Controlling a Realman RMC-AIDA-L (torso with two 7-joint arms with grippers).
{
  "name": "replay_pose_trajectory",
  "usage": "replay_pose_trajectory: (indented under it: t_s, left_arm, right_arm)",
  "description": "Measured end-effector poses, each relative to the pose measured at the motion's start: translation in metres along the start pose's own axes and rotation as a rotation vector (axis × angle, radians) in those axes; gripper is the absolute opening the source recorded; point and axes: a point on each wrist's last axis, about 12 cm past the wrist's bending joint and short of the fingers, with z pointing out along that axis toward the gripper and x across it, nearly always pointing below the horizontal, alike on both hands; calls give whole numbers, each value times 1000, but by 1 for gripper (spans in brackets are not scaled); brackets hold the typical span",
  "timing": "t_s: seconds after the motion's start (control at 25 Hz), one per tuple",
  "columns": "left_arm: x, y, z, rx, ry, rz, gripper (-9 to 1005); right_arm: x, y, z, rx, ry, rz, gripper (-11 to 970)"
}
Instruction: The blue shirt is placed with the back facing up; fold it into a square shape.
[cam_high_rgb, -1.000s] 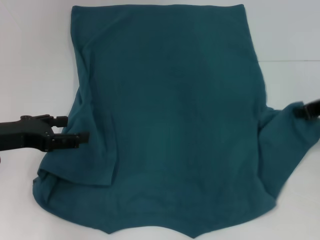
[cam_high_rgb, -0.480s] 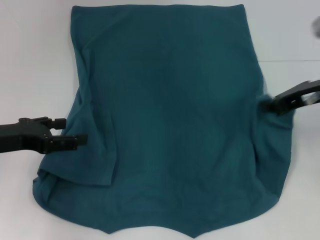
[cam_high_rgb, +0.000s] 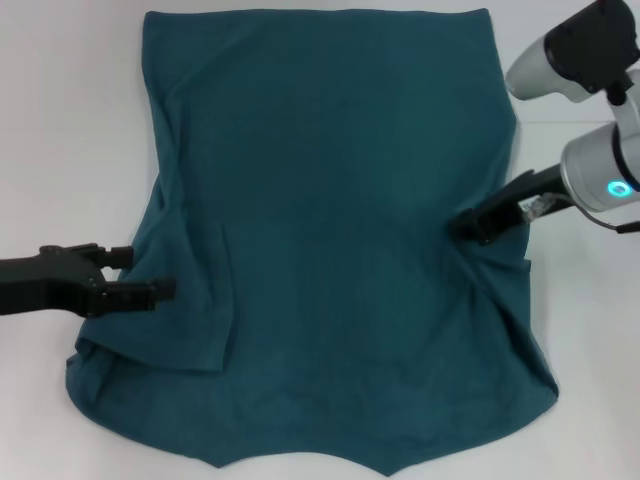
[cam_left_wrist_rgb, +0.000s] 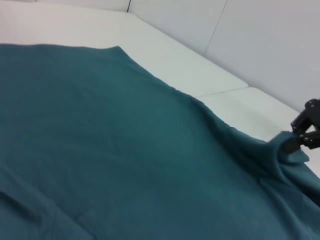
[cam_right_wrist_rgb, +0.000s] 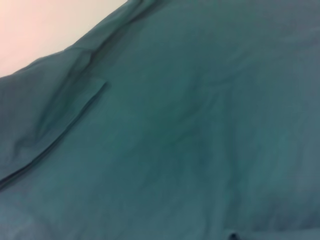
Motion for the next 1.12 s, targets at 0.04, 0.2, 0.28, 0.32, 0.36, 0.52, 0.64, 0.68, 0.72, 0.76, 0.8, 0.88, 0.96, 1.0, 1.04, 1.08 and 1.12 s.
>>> replay_pose_trajectory:
  t_s: [0.04, 0.2, 0.28, 0.32, 0.36, 0.52, 0.64, 0.68, 0.72, 0.76, 0.8, 0.88, 0.96, 1.0, 1.04, 1.08, 1.12]
  left_arm:
    - [1, 0, 0, -2, 6, -1, 909]
    - [4, 1, 1, -4, 21, -7, 909]
    - [5, 1, 1, -3, 24, -9, 909]
    - [5, 1, 1, -3, 25, -9, 909]
    - [5, 1, 1, -3, 25, -9, 909]
    - [5, 1, 2, -3, 25, -8, 910]
    - [5, 1, 2, -1, 25, -8, 910]
    - [5, 0, 2, -1, 26, -9, 910]
    - [5, 0, 2, -1, 26, -9, 910]
    - [5, 1, 2, -1, 26, -9, 910]
    - [5, 1, 2, -1, 26, -8, 910]
    - [4, 1, 2, -2, 25, -7, 911]
    - [4, 1, 3, -2, 25, -7, 911]
    - [3, 1, 3, -2, 25, -6, 911]
    - [3, 1, 3, -1, 25, -6, 911]
    - [3, 0, 4, 0, 24, -7, 911]
    - [3, 0, 4, 1, 24, -7, 911]
  right_arm:
    - [-1, 0, 1, 3, -4, 4, 116]
    - [-8, -2, -4, 14, -55, 20, 128]
    - [-11, -3, -6, 16, -76, 24, 209]
    - [-12, -3, -7, 18, -81, 24, 288]
    - [-13, -4, -7, 25, -83, 24, 366]
    - [-10, -11, -8, 84, -53, 32, 537]
    - [-3, -15, -13, 114, -11, 44, 672]
    - [-1, -16, -14, 120, 9, 45, 718]
    - [2, -17, -16, 129, 34, 43, 764]
    - [4, -17, -17, 137, 52, 41, 810]
    - [6, -18, -18, 149, 72, 39, 811]
    - [9, -19, -18, 160, 101, 34, 813]
    - [12, -18, -16, 158, 122, 26, 815]
    - [14, -18, -15, 157, 129, 21, 815]
    - [15, -18, -13, 157, 134, 19, 816]
    - [16, -18, -10, 159, 139, 17, 817]
    - [18, -18, -7, 157, 147, 17, 818]
